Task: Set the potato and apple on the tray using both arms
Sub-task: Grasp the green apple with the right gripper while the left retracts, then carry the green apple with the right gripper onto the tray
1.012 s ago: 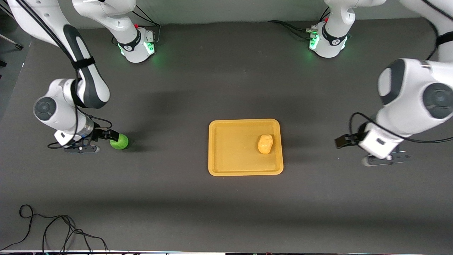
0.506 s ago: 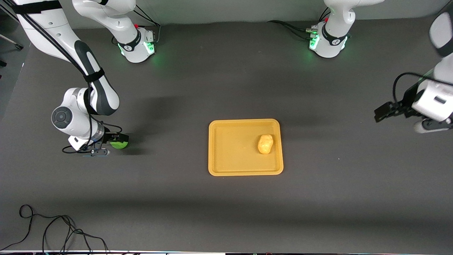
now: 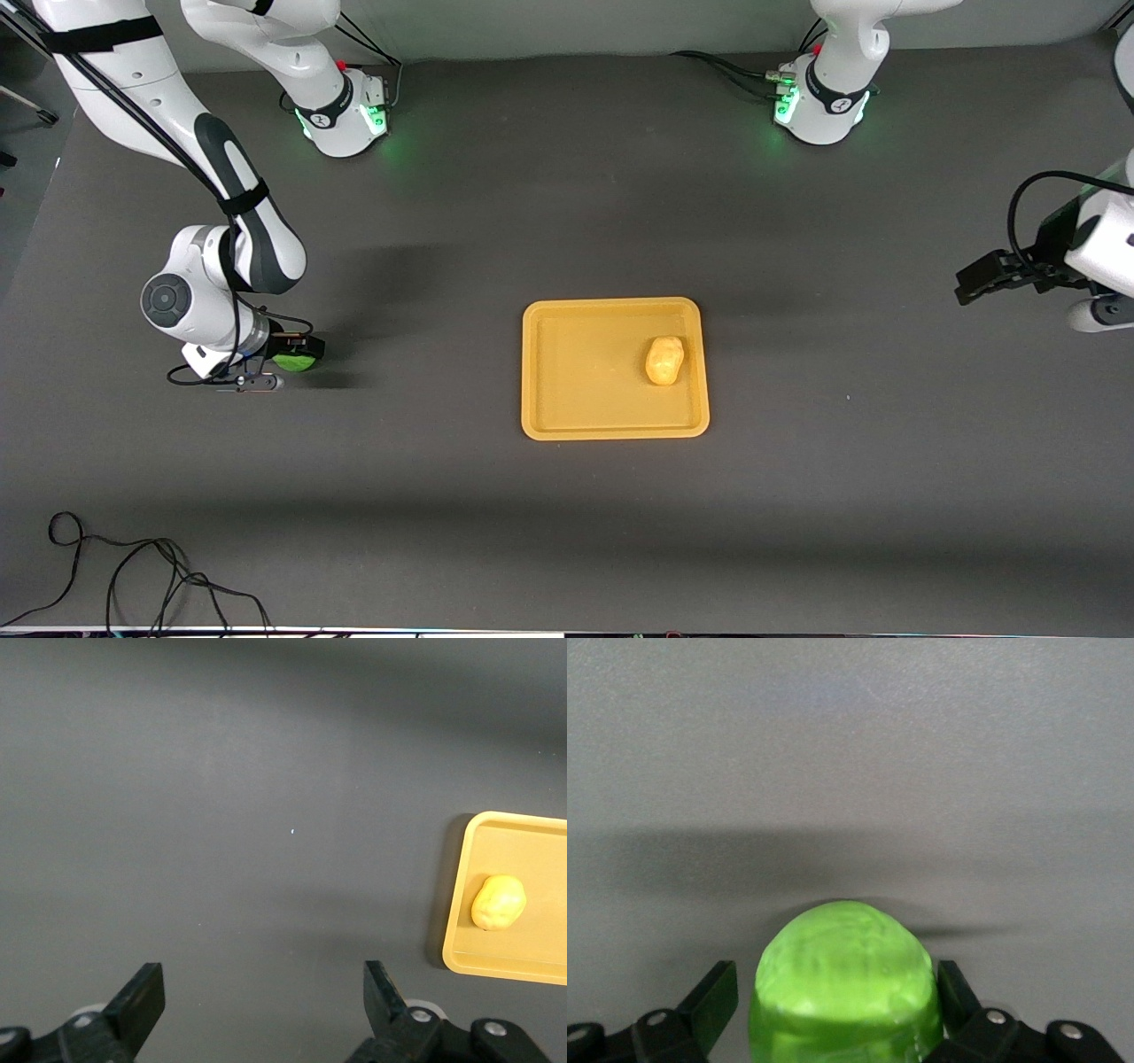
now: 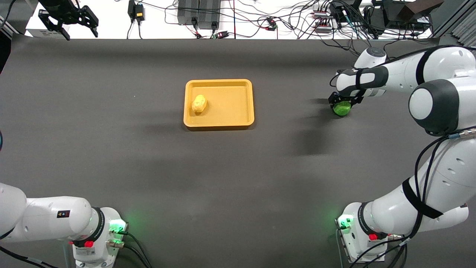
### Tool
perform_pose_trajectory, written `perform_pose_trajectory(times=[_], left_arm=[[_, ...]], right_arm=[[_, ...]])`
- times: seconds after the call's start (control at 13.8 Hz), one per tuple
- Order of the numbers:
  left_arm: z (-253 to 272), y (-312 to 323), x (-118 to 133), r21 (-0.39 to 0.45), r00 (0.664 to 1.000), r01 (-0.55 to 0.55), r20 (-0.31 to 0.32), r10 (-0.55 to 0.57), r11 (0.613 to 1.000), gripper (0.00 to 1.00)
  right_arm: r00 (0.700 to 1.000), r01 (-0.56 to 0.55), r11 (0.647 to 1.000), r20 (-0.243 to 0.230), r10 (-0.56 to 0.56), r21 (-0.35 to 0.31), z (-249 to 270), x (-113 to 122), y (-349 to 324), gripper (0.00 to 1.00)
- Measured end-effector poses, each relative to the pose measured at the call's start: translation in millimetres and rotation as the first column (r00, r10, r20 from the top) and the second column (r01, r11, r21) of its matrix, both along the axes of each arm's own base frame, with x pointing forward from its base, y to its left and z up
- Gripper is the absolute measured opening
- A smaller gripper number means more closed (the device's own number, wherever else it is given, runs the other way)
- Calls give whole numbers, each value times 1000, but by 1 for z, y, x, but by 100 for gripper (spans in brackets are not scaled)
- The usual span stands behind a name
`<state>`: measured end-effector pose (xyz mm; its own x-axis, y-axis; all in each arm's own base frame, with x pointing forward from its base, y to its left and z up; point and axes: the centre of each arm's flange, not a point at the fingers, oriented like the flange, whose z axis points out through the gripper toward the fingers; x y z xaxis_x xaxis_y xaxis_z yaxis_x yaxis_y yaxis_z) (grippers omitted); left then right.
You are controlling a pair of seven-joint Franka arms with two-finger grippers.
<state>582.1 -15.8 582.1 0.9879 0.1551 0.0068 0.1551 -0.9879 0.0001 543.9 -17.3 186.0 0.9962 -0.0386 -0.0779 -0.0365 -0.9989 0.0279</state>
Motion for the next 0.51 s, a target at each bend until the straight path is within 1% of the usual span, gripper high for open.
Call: perform_pose_trajectory(times=[0.14,0.22,0.29,0.36,0.51], left_arm=[[0,3,5,-2,1000,-1,-23,1,1000,100],[-1,4,6,-3,1000,11,-28,-11,1000,100],[0,4,7,-4,999,31,-30,-32,999,100],[0,4,8,-5,998,47,-31,-47,999,100],[3,3,8,-5,998,54,-27,-54,999,100]], right_arm=[[1000,-5,1000,0,5,2,0,0,5,100],[1000,-7,1000,1,7,2,0,0,6,93],[1000,-7,1000,3,7,2,1,1,6,81],[1000,-7,1000,10,7,2,4,3,6,78],[1000,-8,1000,24,8,5,19,12,7,78]])
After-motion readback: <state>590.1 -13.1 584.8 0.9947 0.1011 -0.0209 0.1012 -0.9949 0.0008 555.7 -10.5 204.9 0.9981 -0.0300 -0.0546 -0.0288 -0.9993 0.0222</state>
